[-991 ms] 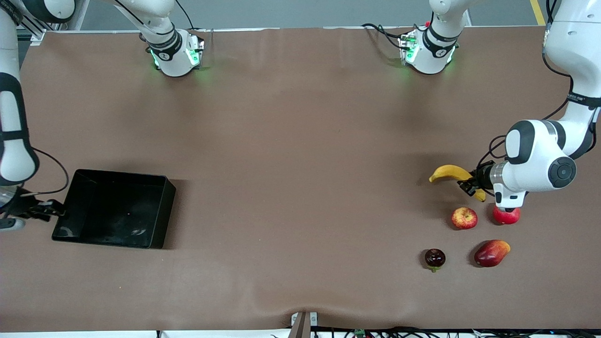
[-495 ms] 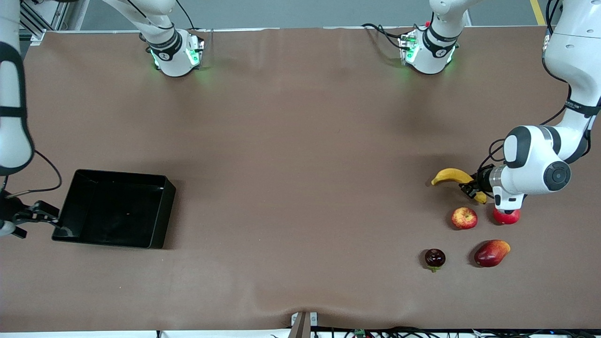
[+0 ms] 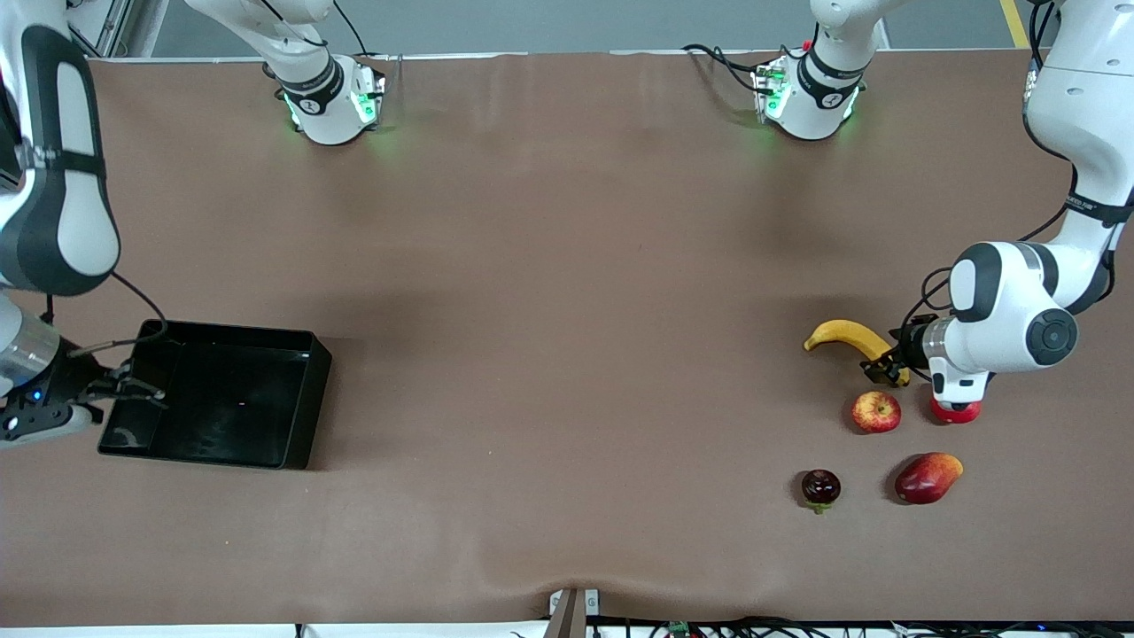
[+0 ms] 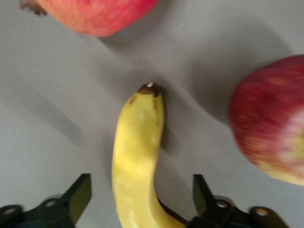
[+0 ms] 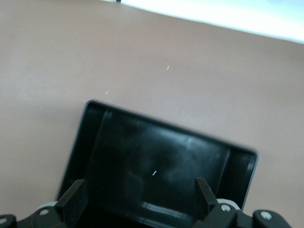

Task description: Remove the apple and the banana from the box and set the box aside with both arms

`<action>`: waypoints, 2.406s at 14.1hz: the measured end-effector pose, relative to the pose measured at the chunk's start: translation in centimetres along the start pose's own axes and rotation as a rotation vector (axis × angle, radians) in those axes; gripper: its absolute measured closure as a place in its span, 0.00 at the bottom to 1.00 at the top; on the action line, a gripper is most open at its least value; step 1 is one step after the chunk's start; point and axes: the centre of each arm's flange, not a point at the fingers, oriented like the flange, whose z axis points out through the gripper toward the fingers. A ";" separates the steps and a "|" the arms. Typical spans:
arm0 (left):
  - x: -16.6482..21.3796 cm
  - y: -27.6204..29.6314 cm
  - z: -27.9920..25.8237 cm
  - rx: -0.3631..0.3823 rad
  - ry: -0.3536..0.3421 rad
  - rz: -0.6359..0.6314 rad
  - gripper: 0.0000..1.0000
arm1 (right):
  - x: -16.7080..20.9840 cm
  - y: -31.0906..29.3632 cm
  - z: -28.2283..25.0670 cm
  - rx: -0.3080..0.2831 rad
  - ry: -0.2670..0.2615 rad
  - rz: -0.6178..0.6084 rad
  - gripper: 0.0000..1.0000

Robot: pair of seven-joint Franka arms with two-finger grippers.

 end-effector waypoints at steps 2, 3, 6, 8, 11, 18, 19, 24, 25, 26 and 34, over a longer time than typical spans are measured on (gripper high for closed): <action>-0.8 1.1 -3.5 0.022 -0.004 0.027 0.00 | -1.3 -0.8 -2.9 0.015 -0.050 0.055 0.00; -1.2 1.9 -6.1 0.026 0.003 0.040 0.00 | -2.1 -1.3 -4.6 0.021 -0.073 0.078 0.00; -3.2 4.0 -13.7 0.032 0.017 0.092 0.00 | -4.7 -3.0 -9.8 0.019 -0.129 0.150 0.00; -4.9 5.8 -17.3 0.004 0.037 0.144 0.00 | -6.2 -4.0 -12.5 0.015 -0.159 0.223 0.00; -7.2 8.0 -21.4 -0.047 0.084 0.197 0.00 | -8.3 -5.2 -15.7 0.014 -0.184 0.256 0.00; -12.0 4.8 -32.5 -0.022 0.253 0.467 0.00 | -9.7 -8.5 -20.8 -0.001 -0.169 0.292 0.00; -12.2 3.6 -34.0 -0.011 0.278 0.504 0.00 | -9.8 -8.2 -21.3 -0.002 -0.164 0.297 0.00; -13.5 0.2 -37.8 0.018 0.314 0.609 0.00 | -10.1 -7.4 -21.4 -0.001 -0.176 0.293 0.00; -14.2 0.1 -38.2 0.027 0.320 0.612 0.00 | -10.1 -7.4 -21.4 0.000 -0.175 0.288 0.00; -15.1 0.1 -38.6 0.041 0.322 0.616 0.00 | -10.0 -7.4 -21.4 -0.001 -0.175 0.285 0.00; -20.1 -3.7 -42.2 0.054 0.280 0.634 0.00 | -10.0 -7.0 -21.4 -0.026 -0.168 0.268 0.00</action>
